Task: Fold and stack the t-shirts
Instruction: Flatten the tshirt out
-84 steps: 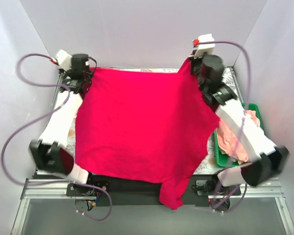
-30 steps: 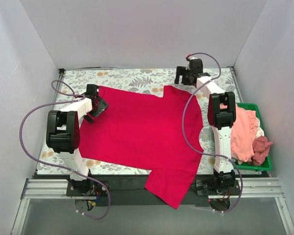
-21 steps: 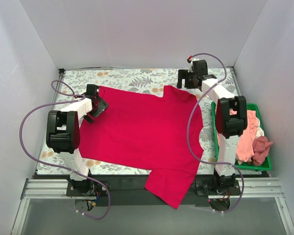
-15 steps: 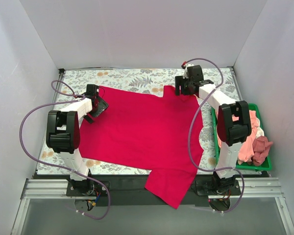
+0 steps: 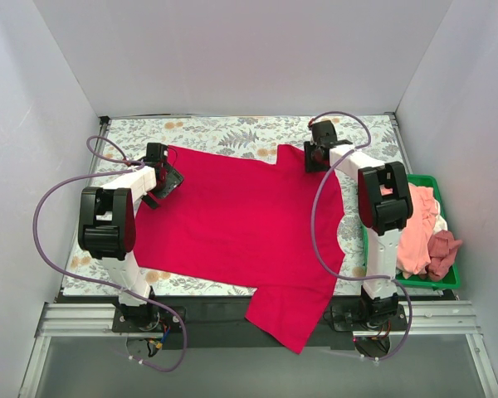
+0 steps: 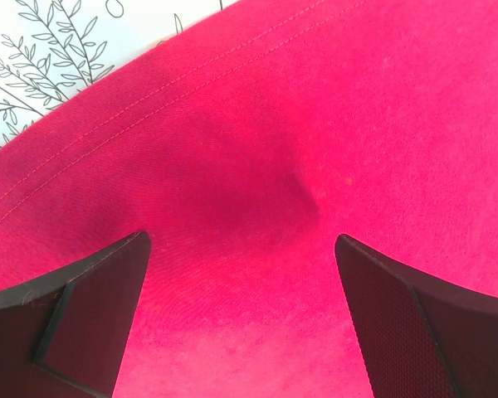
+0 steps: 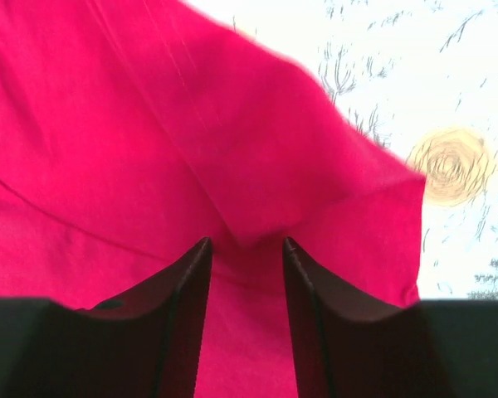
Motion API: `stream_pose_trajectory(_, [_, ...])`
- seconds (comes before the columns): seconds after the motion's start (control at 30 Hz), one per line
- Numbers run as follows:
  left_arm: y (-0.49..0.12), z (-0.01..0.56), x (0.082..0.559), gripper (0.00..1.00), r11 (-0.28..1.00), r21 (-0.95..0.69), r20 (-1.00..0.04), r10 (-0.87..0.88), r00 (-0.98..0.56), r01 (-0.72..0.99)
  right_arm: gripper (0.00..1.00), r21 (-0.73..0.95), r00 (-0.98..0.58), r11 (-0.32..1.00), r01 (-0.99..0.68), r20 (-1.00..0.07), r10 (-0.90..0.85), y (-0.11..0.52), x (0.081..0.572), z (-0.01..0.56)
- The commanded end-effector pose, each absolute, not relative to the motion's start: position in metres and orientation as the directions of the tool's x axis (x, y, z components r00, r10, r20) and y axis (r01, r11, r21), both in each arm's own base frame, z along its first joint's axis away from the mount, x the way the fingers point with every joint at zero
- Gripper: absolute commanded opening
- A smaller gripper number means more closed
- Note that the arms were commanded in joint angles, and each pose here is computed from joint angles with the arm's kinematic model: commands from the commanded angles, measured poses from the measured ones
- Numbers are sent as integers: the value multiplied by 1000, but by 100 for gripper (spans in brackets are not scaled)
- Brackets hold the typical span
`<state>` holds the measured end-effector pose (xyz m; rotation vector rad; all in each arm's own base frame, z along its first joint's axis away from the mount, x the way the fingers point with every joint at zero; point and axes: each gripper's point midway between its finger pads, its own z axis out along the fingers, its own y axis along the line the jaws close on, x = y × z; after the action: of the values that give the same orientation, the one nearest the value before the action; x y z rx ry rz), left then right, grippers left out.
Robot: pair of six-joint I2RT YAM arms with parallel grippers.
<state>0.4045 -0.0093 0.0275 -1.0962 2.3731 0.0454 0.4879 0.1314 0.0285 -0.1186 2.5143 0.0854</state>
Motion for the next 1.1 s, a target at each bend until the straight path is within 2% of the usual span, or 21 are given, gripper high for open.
stream_pose_trajectory(0.0, [-5,27,397,94,665,-163,-477,-700,-532,-729,42,15,-782,997,-70,-622,-45,129,508,39])
stream_pose_trajectory(0.17, [-3,25,395,94,664,-150,-480,-696,-533,-732,33,-15,-771,1000,-8,-636,-15,122,520,38])
stream_pose_trajectory(0.23, [-2,25,395,94,664,-148,-483,-695,-532,-733,23,-20,-768,1000,-2,-640,-14,122,524,38])
stream_pose_trajectory(0.3, [-2,25,395,94,663,-145,-485,-695,-532,-734,19,-18,-769,1000,-2,-639,-13,123,527,38])
stream_pose_trajectory(0.33, [-2,24,394,94,663,-143,-483,-695,-533,-735,10,-13,-772,1000,-6,-635,-13,123,527,38])
stream_pose_trajectory(0.4, [-2,24,394,94,663,-143,-482,-695,-533,-734,3,-2,-763,1000,-11,-646,-9,126,531,45])
stream_pose_trajectory(0.63, [-1,23,394,94,665,-139,-484,-692,-535,-734,1,33,-712,999,-35,-702,-2,133,548,81])
stream_pose_trajectory(0.87, [-2,24,396,94,670,-141,-485,-689,-539,-729,2,73,-677,997,-28,-735,35,125,584,88])
stream_pose_trajectory(0.9, [-2,24,397,94,673,-141,-484,-686,-543,-726,5,86,-677,996,-32,-735,42,124,588,88])
stream_pose_trajectory(0.97, [-5,26,400,94,680,-153,-477,-686,-549,-717,32,125,-678,990,-65,-733,48,126,597,91])
stream_pose_trajectory(1.0, [-7,28,401,94,683,-162,-476,-686,-550,-713,50,139,-677,987,-80,-734,48,127,598,94])
stream_pose_trajectory(1.03, [-8,31,403,94,684,-172,-476,-688,-548,-709,60,154,-670,983,-96,-741,50,129,598,104])
stream_pose_trajectory(1.07, [-10,36,405,94,685,-188,-476,-690,-545,-704,64,154,-659,982,-110,-751,44,130,598,113])
